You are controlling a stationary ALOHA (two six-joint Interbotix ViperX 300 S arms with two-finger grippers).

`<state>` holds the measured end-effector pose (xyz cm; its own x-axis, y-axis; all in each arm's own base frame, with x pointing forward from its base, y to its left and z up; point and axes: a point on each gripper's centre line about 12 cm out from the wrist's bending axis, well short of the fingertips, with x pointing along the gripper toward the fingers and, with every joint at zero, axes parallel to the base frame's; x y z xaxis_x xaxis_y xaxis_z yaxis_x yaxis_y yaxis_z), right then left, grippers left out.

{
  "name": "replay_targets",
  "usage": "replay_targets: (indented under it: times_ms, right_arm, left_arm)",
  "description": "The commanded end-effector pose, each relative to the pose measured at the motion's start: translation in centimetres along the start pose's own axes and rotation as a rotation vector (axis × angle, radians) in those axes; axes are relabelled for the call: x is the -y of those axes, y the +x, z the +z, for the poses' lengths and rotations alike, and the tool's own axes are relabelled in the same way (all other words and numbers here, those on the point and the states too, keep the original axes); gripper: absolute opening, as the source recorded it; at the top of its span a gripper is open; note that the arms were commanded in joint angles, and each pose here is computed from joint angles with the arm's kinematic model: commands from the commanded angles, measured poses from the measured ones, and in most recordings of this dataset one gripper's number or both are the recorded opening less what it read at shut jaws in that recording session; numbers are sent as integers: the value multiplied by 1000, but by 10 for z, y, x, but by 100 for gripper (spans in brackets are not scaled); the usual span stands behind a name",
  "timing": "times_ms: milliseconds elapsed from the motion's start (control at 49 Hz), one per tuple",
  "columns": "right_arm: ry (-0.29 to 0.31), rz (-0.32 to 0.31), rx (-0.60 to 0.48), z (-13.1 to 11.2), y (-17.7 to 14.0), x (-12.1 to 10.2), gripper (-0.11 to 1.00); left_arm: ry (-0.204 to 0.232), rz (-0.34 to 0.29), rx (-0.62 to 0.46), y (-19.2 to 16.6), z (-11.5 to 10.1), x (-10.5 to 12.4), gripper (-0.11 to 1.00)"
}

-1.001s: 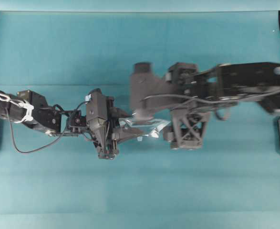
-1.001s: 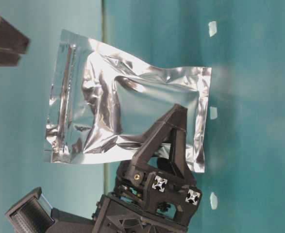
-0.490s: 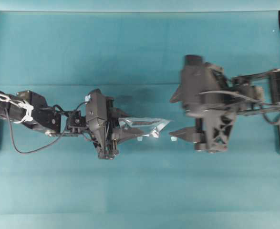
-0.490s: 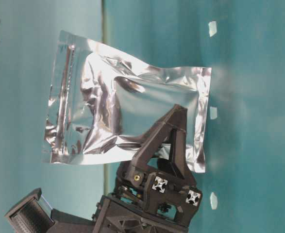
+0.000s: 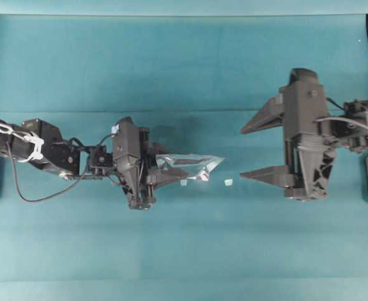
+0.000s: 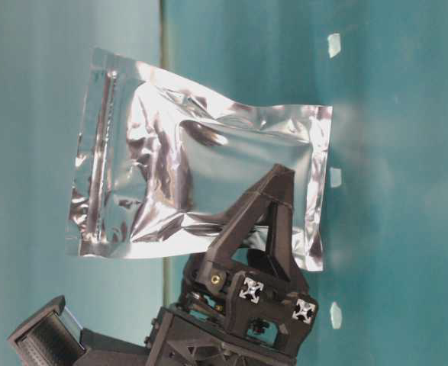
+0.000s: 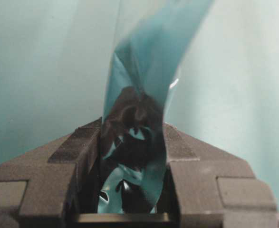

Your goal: Hand over the silver zip bag and make it stand upright.

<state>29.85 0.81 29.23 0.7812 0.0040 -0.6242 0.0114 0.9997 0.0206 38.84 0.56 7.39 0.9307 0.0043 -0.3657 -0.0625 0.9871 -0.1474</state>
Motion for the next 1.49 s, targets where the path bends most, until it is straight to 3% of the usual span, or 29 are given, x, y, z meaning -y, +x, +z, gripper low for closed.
replay_targets:
  times_ms: [0, 1470]
  right_arm:
    - [12, 4, 38, 5, -9, -1, 97]
    - [14, -1, 29, -2, -10, 2, 97]
  left_arm:
    - [5, -15, -5, -1, -1, 6, 21]
    - [8, -23, -7, -1, -2, 10, 21]
